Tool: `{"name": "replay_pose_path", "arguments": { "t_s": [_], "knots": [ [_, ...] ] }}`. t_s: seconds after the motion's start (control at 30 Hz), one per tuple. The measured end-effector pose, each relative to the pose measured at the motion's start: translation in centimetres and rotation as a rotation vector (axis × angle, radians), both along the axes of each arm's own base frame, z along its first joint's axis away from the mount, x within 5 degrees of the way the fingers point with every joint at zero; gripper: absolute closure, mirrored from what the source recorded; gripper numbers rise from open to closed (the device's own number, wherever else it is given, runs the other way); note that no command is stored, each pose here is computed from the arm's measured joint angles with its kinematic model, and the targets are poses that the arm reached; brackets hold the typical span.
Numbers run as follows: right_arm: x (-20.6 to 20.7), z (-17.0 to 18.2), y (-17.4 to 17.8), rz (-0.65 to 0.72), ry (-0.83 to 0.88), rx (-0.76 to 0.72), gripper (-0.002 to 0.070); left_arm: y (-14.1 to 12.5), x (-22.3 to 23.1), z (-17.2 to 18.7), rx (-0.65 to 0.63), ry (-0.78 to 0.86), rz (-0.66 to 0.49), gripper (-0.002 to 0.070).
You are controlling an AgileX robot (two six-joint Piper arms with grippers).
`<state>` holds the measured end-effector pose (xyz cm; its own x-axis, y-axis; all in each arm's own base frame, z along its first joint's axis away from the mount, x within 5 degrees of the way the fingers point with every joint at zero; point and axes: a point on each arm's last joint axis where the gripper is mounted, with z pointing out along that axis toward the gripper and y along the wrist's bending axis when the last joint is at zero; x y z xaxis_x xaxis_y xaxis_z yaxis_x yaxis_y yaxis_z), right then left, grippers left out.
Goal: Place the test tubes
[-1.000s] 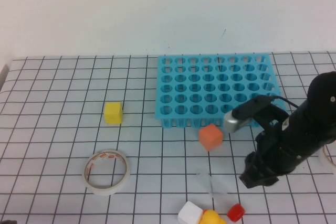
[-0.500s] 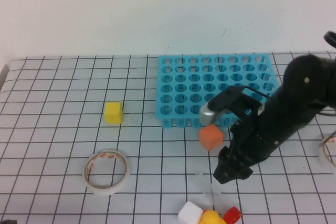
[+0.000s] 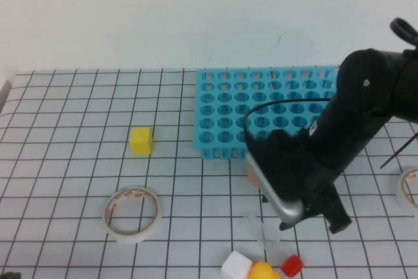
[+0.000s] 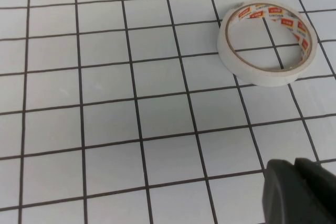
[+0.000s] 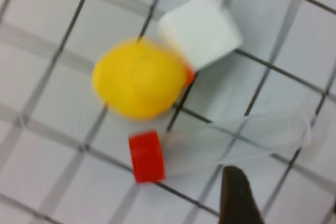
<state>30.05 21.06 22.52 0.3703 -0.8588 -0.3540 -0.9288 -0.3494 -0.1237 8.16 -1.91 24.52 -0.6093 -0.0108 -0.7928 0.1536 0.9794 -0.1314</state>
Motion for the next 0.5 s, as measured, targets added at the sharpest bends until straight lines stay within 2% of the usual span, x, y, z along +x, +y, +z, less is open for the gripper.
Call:
{"name": "replay_pose_path", "arguments": {
  "t_s": [0.07, 0.17, 0.4, 0.5],
  "knots": [
    [-0.1, -0.1, 0.5, 0.211, -0.105, -0.009, 0.0307, 0.0, 0.0, 0.0, 0.0, -0.002, 0.0, 0.0677],
    [-0.2, -0.3, 1.7, 0.392, -0.236, -0.007, 0.0307, 0.0, 0.0, 0.0, 0.0, -0.003, 0.001, 0.0677],
    [0.5, -1.3, 2.5, 0.657, -0.434, -0.121, 0.0325, 0.0, 0.0, 0.0, 0.0, -0.003, 0.001, 0.0677],
    [0.7, -1.5, 2.5, 0.721, -0.468, -0.144, 0.0337, 0.0, 0.0, 0.0, 0.0, -0.004, 0.001, 0.0677]
  ]
}}
